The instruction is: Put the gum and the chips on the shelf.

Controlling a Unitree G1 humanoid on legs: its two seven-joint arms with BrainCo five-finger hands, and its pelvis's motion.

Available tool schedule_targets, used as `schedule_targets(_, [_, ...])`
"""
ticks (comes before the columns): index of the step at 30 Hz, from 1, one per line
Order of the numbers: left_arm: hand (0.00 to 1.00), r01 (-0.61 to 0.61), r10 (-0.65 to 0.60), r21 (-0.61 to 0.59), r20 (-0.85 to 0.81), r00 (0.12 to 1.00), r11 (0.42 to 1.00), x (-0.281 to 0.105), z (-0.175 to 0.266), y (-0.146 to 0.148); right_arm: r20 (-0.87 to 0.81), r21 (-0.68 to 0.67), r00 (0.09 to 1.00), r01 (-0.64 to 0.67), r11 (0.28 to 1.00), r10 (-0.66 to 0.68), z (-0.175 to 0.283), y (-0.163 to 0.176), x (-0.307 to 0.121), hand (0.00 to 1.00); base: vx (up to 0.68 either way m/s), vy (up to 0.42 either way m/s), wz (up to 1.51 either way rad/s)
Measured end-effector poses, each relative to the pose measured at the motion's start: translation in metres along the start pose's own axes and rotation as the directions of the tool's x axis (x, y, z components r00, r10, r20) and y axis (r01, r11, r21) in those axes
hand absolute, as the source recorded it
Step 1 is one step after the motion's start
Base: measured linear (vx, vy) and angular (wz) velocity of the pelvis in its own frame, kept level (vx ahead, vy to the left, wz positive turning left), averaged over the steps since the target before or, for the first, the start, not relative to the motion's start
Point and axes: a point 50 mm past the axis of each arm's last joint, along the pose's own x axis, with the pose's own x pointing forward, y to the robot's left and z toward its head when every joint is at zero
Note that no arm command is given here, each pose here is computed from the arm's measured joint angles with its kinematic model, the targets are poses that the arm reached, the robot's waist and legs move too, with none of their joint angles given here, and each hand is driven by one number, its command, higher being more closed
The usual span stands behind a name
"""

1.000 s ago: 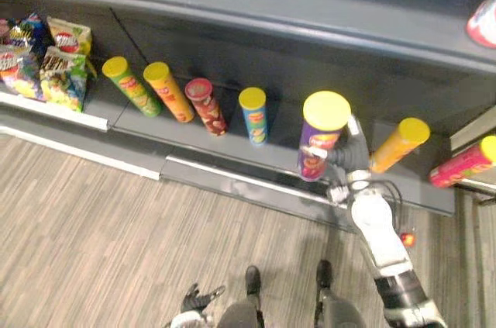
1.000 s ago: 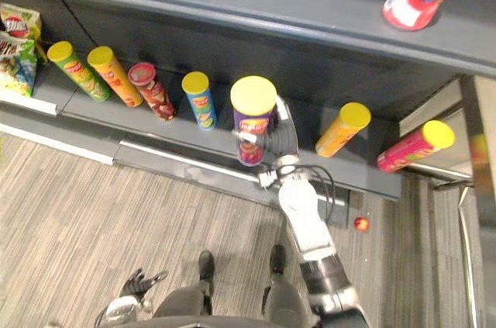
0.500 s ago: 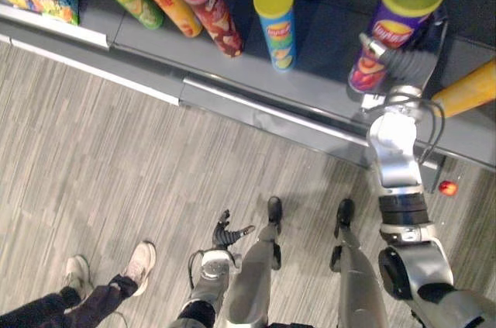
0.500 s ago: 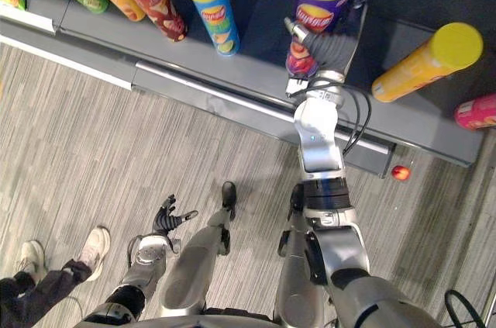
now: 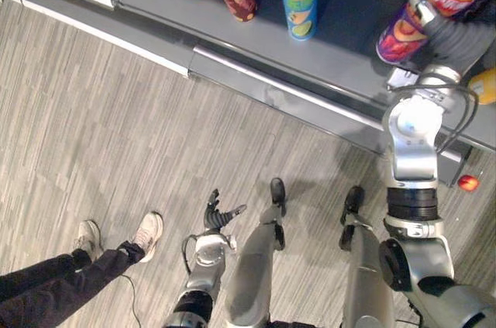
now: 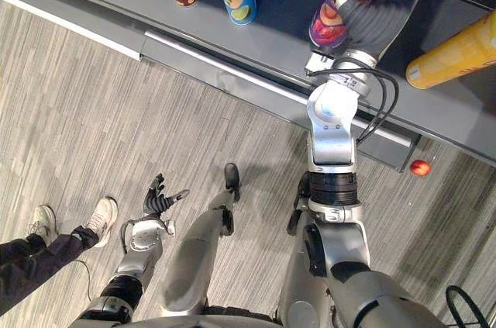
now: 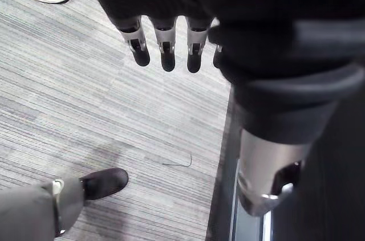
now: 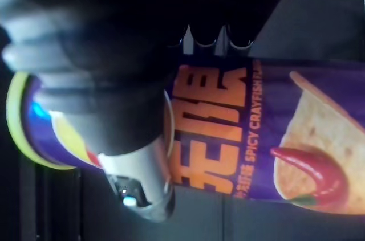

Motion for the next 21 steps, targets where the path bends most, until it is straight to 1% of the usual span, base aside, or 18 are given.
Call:
schedule_targets(3, [0.0,-0.016,0.016,-0.035,0.014,1.0,0.999,0.0,0.005,-0.001,-0.006,0.015,1.0,0.007,1.0,-0.007,0.001,0.002,-0.002,1.0,0.02,-0.06,0.01])
schedule_targets(8, [0.0,-0.013,0.015,-0.05,0.053,0.998,0.999,0.0,0.013,-0.002,-0.004,0.031,1.0,0.011,0.999,-0.011,0.003,0.003,-0.001,1.0,0.02,-0.057,0.09])
schedule_targets(14, [0.0,-0.013,0.016,-0.057,0.063,0.998,0.998,-0.001,0.014,-0.002,0.015,0.052,1.0,0.023,0.998,-0.024,0.008,0.004,0.008,1.0,0.04,-0.047,0.03])
schedule_targets(21, [0.0,-0.011,0.016,-0.069,0.07,0.997,0.998,-0.002,0.016,-0.003,-0.023,0.029,1.0,0.011,1.0,-0.01,-0.003,0.006,0.015,1.0,0.02,-0.033,0.05])
